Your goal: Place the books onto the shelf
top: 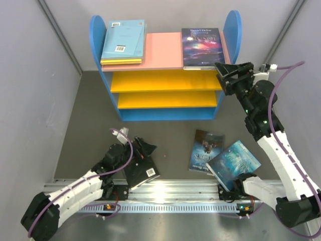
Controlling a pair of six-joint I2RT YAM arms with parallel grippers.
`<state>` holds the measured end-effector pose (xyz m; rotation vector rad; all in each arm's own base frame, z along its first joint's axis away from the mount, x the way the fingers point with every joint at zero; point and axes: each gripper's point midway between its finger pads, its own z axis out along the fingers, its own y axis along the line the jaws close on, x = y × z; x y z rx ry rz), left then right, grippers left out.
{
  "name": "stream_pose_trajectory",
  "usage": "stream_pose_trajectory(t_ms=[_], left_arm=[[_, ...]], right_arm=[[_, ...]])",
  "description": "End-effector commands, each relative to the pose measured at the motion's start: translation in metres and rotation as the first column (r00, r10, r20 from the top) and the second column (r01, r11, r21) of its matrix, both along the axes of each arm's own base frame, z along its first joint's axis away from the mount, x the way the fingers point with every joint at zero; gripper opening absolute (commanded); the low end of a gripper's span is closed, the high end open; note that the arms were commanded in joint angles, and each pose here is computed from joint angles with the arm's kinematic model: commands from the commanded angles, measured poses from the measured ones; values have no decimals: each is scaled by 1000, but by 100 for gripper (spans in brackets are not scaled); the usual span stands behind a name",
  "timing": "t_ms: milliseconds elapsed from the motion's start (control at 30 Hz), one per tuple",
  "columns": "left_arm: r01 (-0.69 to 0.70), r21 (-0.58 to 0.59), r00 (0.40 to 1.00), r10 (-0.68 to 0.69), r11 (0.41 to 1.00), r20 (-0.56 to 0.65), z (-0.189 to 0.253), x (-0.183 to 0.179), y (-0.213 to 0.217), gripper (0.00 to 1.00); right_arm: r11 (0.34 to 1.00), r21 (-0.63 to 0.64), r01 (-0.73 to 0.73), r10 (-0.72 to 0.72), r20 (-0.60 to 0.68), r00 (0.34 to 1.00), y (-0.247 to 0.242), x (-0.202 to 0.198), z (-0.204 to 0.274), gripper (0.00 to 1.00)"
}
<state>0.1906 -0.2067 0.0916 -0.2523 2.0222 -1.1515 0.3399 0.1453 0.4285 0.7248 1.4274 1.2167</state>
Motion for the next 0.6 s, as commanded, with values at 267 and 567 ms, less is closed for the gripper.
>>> stream_pose_trajectory(t_ms=[267, 567], left_arm=[[-123, 68, 992, 123, 990, -2, 12, 10, 22, 95], [-382, 381, 882, 455, 842, -122, 30, 5, 98, 93]], right_arm=[[983, -178, -51, 82, 167, 983, -8, -91, 35, 85], [889, -309, -338, 343, -40, 938, 53, -133, -123, 84]])
